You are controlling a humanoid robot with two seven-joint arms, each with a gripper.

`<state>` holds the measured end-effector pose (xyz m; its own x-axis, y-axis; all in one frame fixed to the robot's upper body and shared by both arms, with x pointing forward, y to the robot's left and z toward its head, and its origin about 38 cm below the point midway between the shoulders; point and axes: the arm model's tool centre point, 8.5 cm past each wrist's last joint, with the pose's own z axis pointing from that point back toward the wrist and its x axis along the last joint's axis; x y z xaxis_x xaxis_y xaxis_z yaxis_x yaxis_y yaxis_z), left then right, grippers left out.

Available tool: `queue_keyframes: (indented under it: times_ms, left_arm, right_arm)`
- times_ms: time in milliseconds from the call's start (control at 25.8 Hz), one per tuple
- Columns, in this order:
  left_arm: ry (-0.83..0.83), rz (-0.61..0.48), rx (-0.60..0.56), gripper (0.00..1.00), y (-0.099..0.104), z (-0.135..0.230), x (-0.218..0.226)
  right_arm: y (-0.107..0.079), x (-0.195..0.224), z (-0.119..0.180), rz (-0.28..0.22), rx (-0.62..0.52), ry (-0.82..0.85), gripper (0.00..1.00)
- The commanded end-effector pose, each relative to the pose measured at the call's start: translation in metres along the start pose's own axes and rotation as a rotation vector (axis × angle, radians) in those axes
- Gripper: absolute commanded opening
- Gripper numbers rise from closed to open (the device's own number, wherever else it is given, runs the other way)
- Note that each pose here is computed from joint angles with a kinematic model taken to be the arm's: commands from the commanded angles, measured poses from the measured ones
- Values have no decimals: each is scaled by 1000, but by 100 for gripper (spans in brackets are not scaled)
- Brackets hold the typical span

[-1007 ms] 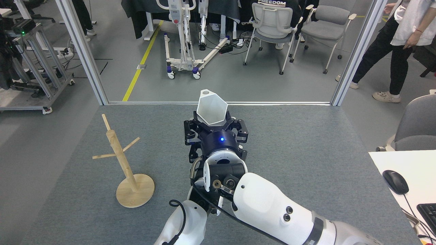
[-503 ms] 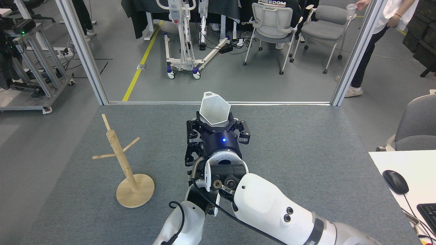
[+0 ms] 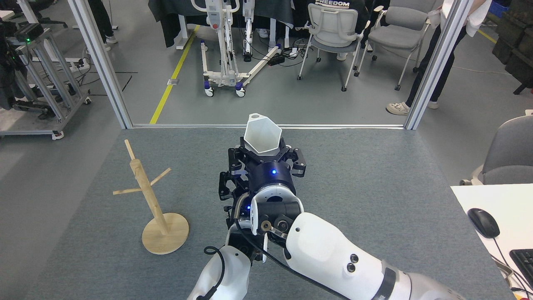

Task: Hang cup on storage rack
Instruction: 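Grasp the cup with the left gripper below the right gripper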

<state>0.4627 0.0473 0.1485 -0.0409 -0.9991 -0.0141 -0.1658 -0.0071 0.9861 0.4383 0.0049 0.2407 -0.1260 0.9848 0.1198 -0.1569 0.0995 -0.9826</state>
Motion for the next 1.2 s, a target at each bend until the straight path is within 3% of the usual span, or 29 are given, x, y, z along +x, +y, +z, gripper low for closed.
queue_keyframes:
  times_ms: [0,503,697,929,1007,1162]
  left_arm:
    - [-2,8,40,97,4,0,1]
    - [-10,8,38,97,11,-15,2]
    - [-1,27,-5,94,2,-21,-1]
    - [-16,44,-28,62,3,-26,0]
    - [-32,44,-28,42,3,-26,1]
    - [-57,44,-79,15,0,-25,5]
  right_arm:
    - [1,1,0,-1,4,-1,0]
    - [5,6,2,-9,16,-10,0]
    - [5,8,3,-12,17,-14,0]
    - [8,8,4,-15,24,-15,0]
    - [8,8,4,-15,24,-15,0]
    - [8,9,4,-7,23,-26,0]
